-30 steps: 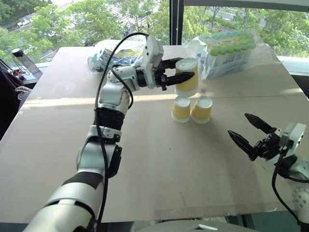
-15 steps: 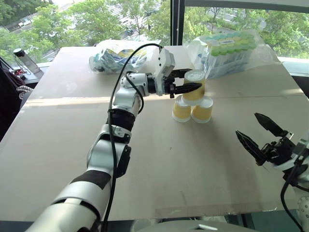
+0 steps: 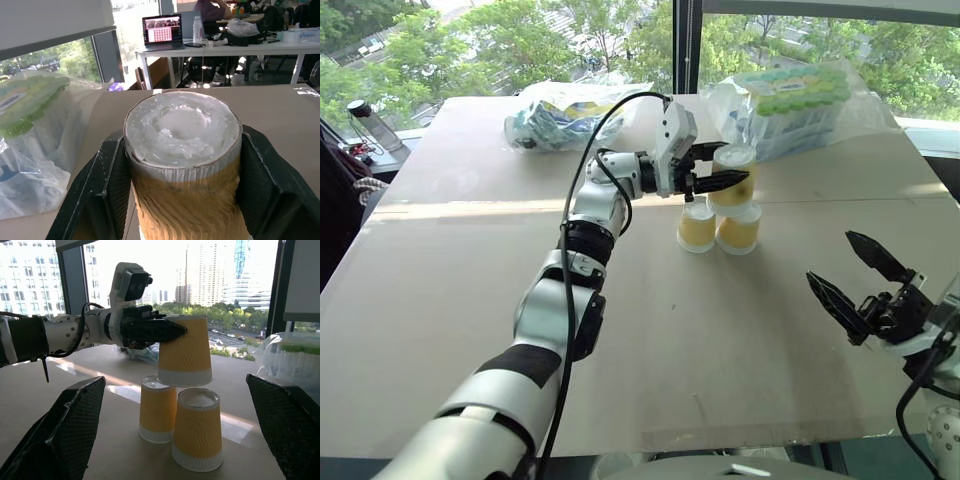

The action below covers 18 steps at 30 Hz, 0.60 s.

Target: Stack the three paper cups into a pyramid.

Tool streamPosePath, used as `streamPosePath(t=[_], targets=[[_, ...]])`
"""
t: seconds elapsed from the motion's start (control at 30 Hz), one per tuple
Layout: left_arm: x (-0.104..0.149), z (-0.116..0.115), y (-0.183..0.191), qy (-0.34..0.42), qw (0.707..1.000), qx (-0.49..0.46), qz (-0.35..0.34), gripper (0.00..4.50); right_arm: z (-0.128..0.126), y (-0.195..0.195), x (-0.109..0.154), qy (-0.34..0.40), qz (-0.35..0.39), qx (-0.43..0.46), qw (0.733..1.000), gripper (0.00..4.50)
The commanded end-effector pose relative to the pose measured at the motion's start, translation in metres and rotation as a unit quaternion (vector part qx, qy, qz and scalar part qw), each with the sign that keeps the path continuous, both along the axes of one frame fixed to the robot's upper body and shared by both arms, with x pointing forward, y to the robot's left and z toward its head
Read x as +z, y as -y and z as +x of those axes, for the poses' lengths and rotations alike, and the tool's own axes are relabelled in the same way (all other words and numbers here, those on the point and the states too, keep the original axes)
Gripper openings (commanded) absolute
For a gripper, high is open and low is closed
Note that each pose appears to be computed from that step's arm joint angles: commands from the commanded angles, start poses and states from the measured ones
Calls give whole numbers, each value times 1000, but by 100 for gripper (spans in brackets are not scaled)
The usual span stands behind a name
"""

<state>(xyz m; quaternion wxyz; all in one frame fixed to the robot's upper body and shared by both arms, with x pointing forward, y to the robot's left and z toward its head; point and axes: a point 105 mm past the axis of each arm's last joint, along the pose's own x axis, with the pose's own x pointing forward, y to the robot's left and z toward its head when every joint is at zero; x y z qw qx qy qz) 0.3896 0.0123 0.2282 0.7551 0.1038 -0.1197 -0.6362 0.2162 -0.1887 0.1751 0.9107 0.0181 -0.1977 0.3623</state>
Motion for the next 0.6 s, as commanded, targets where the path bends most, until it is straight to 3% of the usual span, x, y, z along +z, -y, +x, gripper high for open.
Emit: streamPosePath(t=[0.03,0.17,0.2,0.27,0.37,0.6], targets=[[13,-1,2,26,1000,-4,-9,247,-5,0,7,20,5,3,1000,450],[11,-1,3,39,999,-5,-4,247,-4,0,6,21,2,0,1000,450],[13,-1,3,37,999,-3,-11,307,-4,0,6,21,2,0,1000,450],[14,0,3,37,999,0,-15,342,-4,0,6,21,2,0,1000,450],[12,-1,2,33,999,-2,-18,436,-4,-1,5,22,1,1,1000,450],[34,-4,-8,59,997,-1,-49,436,-3,-1,3,20,-2,4,1000,450]])
